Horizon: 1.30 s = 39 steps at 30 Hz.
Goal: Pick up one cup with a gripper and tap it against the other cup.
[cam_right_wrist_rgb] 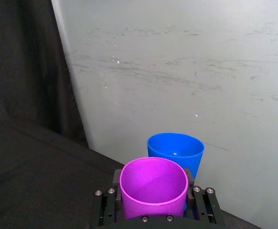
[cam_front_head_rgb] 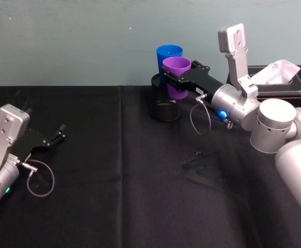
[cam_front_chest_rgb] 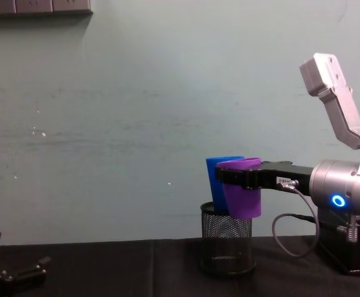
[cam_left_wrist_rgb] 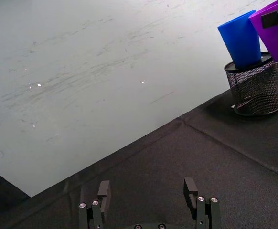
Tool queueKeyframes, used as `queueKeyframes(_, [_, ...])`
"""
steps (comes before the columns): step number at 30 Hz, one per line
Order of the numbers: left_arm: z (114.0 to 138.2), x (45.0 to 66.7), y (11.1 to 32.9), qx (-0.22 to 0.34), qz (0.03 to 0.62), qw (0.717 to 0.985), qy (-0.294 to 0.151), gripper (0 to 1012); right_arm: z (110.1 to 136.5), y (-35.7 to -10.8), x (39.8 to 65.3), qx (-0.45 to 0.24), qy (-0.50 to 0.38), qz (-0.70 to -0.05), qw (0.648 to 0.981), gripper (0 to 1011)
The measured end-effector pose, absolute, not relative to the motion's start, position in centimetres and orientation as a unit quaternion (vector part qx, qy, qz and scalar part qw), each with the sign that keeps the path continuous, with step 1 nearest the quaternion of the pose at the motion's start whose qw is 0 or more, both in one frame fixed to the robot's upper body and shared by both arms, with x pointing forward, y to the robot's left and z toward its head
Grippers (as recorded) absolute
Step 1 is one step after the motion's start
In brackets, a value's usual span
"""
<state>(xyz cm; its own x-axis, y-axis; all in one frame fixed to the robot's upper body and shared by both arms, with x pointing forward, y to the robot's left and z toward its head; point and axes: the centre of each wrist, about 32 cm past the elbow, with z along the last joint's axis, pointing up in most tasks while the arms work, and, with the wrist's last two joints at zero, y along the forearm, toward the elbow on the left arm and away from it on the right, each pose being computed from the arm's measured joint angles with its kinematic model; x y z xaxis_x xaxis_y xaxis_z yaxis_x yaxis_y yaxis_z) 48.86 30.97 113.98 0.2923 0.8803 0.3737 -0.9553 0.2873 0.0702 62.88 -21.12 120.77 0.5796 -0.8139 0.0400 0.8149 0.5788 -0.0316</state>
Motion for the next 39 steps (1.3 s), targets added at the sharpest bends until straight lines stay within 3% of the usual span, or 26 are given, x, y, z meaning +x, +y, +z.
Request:
queueKeyframes(16, [114.0,48.9,31.0,0.142,0.58,0.791,-0.132,1000,120.3,-21.3,61.8,-0.028,-0.023,-0.444,0.896,724])
queueKeyframes(28, [114.0,48.9,31.0,0.141,0.58,0.791,-0.132,1000,118.7,-22.2,57.1,-0.026,-0.046,-0.406,0.912,724])
queueKeyframes(39, [114.0,48.9,31.0,0.141,0.58,0.791,-0.132,1000,115.0,-22.3,52.9,-0.013,-0.062,-0.383,0.922,724])
